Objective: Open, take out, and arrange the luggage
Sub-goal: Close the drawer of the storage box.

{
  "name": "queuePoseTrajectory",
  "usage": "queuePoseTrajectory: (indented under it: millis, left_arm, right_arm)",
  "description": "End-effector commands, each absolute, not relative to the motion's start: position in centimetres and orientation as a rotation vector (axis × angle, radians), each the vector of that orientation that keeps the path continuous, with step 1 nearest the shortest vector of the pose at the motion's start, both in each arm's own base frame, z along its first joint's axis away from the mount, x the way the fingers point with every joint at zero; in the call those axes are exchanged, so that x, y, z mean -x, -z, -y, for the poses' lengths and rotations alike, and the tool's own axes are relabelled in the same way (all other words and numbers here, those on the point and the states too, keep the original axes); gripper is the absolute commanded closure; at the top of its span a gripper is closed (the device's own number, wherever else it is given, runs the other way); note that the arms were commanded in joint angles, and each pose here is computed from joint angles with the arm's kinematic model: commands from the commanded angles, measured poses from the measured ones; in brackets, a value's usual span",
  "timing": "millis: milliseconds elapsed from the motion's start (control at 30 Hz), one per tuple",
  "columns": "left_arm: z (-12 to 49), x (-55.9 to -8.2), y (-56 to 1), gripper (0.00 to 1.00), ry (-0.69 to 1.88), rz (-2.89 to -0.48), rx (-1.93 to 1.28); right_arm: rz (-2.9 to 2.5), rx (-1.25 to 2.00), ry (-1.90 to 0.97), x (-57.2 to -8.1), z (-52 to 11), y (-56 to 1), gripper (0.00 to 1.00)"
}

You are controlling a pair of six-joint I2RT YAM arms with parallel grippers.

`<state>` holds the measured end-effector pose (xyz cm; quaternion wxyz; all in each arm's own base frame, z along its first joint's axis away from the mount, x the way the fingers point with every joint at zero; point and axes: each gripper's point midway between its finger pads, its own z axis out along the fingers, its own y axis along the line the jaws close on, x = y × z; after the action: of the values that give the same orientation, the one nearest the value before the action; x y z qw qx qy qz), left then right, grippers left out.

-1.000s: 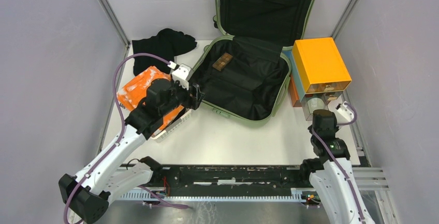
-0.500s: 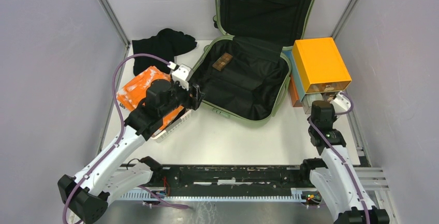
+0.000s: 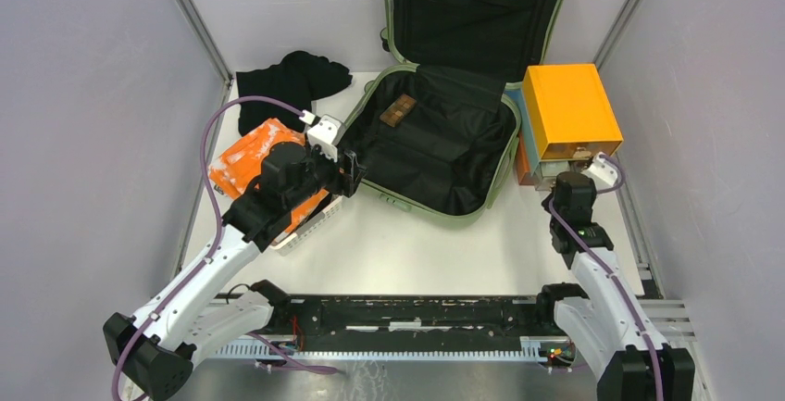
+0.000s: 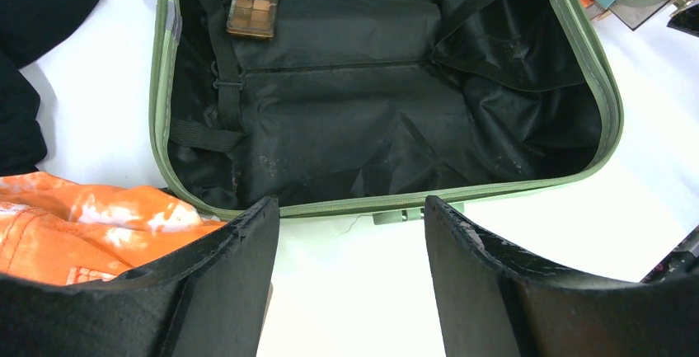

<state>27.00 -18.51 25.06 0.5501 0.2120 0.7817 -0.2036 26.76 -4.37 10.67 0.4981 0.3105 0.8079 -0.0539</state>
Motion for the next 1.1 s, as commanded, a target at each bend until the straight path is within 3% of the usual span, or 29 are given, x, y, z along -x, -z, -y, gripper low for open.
queuePoseTrajectory:
  millis: [0, 200, 300, 1067]
  left_arm:
    - [18.4, -27.3, -26.6, 0.28, 0.468, -1.795, -0.492]
    - [18.4, -27.3, -26.6, 0.28, 0.469, -1.796, -0.493]
    - [18.5, -27.3, -26.5, 0.28, 0.471, -1.797, -0.496]
    - [18.4, -27.5, -26.1, 0.28, 0.457, -1.810, -0.495]
  right_arm:
    - [-1.791, -0.679, -0.047, -30.4, 2.6, -15.0, 0.90]
    - [-1.773, -0.668, -0.078, -30.4, 2.2, -15.8, 0.86]
    - [-1.737, -0.660, -0.078, -30.6, 2.4, -16.2, 0.79]
    - [-1.712, -0.530, -0.048, -33.7, 2.1, -17.5, 0.72]
